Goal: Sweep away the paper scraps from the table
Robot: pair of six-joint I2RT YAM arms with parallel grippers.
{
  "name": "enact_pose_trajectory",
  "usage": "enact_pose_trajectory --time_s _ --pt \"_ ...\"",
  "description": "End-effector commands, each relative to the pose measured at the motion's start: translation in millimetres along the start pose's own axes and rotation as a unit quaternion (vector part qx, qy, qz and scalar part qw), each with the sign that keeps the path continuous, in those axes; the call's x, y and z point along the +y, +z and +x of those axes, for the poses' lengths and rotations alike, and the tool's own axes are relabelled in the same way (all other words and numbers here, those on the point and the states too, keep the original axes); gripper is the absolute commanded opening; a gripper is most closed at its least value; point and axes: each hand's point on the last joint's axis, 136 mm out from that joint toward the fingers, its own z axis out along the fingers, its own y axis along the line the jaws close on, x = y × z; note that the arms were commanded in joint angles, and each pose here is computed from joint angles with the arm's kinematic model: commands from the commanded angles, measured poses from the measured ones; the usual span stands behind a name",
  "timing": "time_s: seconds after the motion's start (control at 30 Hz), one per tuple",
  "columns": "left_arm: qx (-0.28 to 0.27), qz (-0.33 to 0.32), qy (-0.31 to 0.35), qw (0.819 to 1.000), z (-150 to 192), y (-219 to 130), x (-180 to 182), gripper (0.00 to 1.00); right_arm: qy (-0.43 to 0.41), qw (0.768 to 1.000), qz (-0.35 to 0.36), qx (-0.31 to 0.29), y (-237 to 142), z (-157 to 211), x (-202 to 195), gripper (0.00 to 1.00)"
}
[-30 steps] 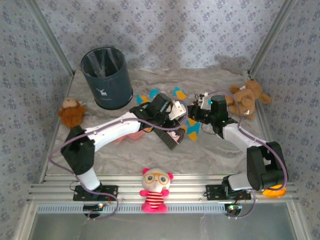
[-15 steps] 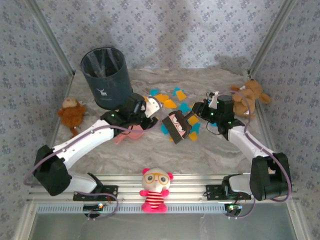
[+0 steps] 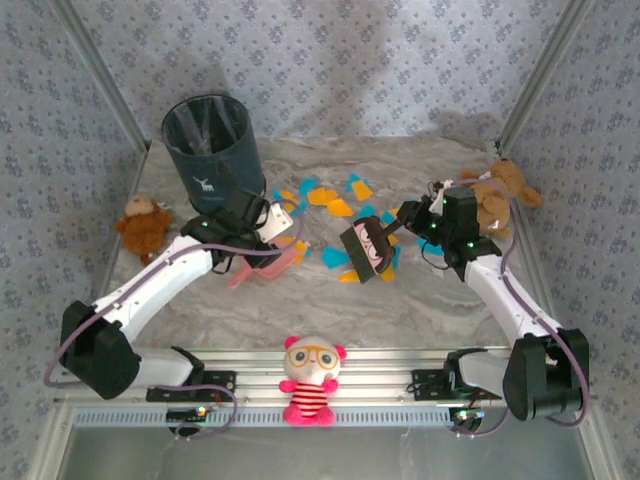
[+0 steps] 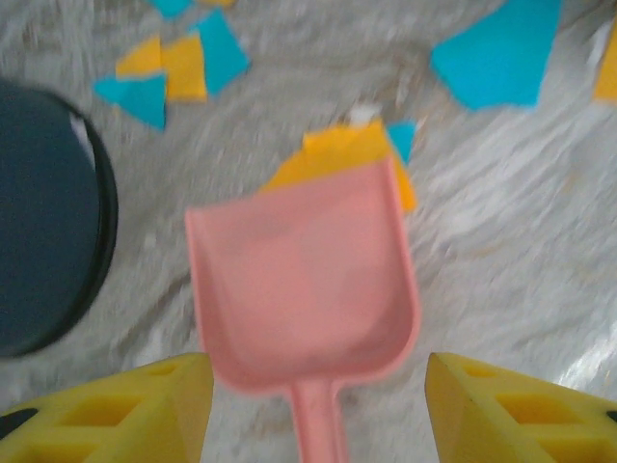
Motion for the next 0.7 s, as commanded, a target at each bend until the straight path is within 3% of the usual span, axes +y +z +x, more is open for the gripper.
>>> enact_pose_trajectory --time_s 0.0,0.23,0.67 --pt "0.079 0.015 0.022 0.996 33.3 -10.3 0.1 0.61 -0.015 1.0 0.004 -0.024 -14.7 -17.4 9.3 0.0" --pt "0.18 0.036 -0.019 0.983 82.0 1.0 -0.3 0.62 -0.019 1.0 -0.001 -0.024 -19.8 -21.2 10.5 0.0" --pt "0.233 0.086 -0.124 0.961 104.8 33.1 -2.1 0.67 -0.013 1.0 -0.007 -0.016 -19.5 -20.5 9.0 0.0"
